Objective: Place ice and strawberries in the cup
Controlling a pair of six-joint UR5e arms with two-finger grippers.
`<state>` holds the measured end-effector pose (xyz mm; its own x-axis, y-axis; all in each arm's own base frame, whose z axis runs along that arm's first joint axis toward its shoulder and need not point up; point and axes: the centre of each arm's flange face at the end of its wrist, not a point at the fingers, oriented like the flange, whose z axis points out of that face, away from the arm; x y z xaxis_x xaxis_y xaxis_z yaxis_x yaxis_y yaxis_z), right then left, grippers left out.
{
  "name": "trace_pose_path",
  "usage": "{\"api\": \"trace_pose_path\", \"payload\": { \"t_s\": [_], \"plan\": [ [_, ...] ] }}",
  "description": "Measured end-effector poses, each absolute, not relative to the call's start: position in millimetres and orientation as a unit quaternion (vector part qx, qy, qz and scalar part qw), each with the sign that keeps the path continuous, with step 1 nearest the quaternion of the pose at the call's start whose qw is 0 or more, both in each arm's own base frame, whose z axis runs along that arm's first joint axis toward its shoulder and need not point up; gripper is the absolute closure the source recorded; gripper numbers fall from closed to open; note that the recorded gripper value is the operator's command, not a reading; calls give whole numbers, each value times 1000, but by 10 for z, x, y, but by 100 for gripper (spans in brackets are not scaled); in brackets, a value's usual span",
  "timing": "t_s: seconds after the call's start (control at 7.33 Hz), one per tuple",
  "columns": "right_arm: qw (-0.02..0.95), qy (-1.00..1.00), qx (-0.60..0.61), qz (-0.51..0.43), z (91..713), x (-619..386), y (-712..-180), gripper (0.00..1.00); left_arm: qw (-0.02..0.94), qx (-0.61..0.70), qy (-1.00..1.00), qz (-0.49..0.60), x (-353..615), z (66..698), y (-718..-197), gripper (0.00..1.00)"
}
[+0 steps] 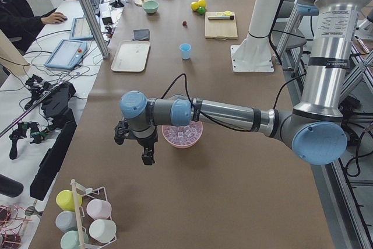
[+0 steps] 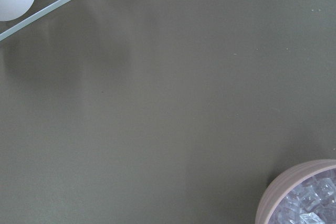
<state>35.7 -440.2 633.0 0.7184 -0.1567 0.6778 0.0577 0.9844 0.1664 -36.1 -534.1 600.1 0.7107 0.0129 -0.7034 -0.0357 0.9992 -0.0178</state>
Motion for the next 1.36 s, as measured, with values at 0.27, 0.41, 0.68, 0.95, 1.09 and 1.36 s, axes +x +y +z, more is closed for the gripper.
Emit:
{"api": "trace_pose_path", "payload": {
  "t_s": [0.27,0.41,0.68,0.95,1.09,1.36],
  "plan": [
    [926,-368,63,-57,6366,357,-4373,0,925,-15,381,14,-348,5997,-5343,2],
    [927,-367,57,-56,6377,351,-4373,0,924,-16,381,16,-333,6004,-5345,2],
    [929,-364,44,-54,6374,320,-4408,0,924,-18,381,19,-308,6029,-5328,2],
    [931,-358,36,-58,6316,261,-4505,0,924,-16,381,21,-302,6013,-5331,2],
    [932,-357,33,-58,6280,250,-4547,0,924,-16,381,21,-301,6009,-5341,2],
    [932,-355,39,-61,6187,235,-4614,0,925,-15,380,21,-300,5999,-5366,2]
  ]
}}
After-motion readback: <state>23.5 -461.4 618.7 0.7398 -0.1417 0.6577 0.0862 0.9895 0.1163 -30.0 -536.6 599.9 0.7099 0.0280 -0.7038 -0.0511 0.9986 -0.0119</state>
